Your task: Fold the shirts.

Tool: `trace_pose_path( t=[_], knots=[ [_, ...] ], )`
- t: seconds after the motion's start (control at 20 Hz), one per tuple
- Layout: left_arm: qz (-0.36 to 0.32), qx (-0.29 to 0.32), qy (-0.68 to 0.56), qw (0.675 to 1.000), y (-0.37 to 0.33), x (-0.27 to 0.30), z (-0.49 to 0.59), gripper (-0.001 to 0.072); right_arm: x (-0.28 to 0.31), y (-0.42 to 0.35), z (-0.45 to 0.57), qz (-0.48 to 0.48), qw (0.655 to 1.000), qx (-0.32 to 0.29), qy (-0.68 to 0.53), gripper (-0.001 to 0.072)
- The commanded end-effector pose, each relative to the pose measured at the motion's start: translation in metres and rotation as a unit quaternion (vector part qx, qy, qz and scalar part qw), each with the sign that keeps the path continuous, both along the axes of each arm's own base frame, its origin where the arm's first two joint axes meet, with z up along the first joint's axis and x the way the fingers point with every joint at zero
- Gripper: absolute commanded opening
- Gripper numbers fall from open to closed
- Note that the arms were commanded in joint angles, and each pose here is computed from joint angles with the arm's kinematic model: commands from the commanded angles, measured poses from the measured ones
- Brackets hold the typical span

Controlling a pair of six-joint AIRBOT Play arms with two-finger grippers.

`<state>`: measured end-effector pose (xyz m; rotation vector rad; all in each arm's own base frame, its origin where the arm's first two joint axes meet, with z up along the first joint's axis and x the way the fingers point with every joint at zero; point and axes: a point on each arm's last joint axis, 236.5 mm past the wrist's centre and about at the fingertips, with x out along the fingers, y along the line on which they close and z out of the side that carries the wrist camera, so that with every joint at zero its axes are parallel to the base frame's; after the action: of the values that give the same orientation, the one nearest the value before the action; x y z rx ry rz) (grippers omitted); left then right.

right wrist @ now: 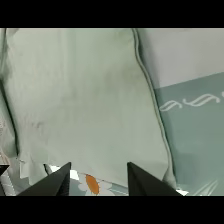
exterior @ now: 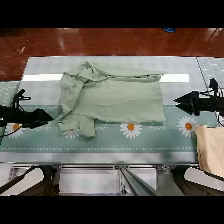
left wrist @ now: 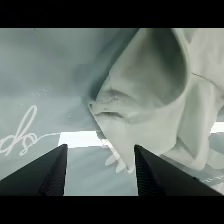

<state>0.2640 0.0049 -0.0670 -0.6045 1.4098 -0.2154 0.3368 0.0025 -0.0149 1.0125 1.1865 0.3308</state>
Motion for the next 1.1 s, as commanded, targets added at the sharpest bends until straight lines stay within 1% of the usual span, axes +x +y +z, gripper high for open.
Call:
trace_pose_path(
  t=[0.0, 0.1, 0.3, 0.6, 0.7, 0.75, 0.8, 0.85, 0.9, 0.95, 1.0, 1.05],
  knots=[
    [-0.004, 0.010, -0.014, 1.000, 0.002, 0.003, -0.011, 0.0507, -0.004, 0.008, 0.005, 0.008, 1.000, 0.018, -0.003, 0.0407],
    [-0.023, 0.005, -0.012, 1.000, -0.002, 0.002, -0.016, 0.0506, -0.003, 0.007, 0.005, 0.006, 1.000, 0.017, -0.004, 0.0407],
    [-0.115, 0.022, -0.053, 0.992, -0.016, 0.005, -0.019, 0.0506, -0.002, 0.006, 0.004, 0.002, 1.000, 0.015, -0.003, 0.0407],
    [-0.180, 0.064, -0.103, 0.976, -0.038, 0.026, -0.026, 0.0506, -0.001, 0.005, 0.003, -0.004, 1.000, 0.014, -0.001, 0.0407],
    [-0.193, 0.063, -0.099, 0.974, -0.047, 0.026, -0.031, 0.0505, 0.000, 0.005, 0.003, -0.004, 1.000, 0.015, -0.001, 0.0407],
    [-0.201, 0.057, -0.089, 0.974, -0.050, 0.021, -0.035, 0.0487, 0.000, 0.005, 0.004, -0.006, 1.000, 0.017, -0.002, 0.0407],
    [-0.214, 0.056, -0.075, 0.972, -0.051, 0.015, -0.040, 0.0342, 0.002, 0.005, 0.006, -0.008, 1.000, 0.021, -0.005, 0.0407],
    [-0.229, 0.060, -0.061, 0.970, -0.047, 0.009, -0.043, 0.0080, 0.004, 0.005, 0.007, -0.013, 1.000, 0.023, -0.008, 0.0407],
    [-0.229, 0.069, -0.050, 0.970, -0.041, 0.007, -0.044, 0.0022, 0.006, 0.003, 0.008, -0.019, 1.000, 0.023, -0.011, 0.0407],
    [-0.221, 0.081, -0.041, 0.971, -0.035, 0.009, -0.043, 0.0022, 0.006, 0.000, 0.006, -0.020, 1.000, 0.017, -0.010, 0.0407],
    [-0.213, 0.088, -0.036, 0.972, -0.031, 0.012, -0.040, 0.0022, 0.000, -0.005, -0.004, -0.014, 1.000, -0.005, 0.003, 0.0407],
    [-0.202, 0.089, -0.036, 0.975, -0.029, 0.017, -0.035, 0.0022, -0.014, -0.015, -0.022, -0.010, 0.998, -0.039, 0.042, 0.0407]
  ],
)
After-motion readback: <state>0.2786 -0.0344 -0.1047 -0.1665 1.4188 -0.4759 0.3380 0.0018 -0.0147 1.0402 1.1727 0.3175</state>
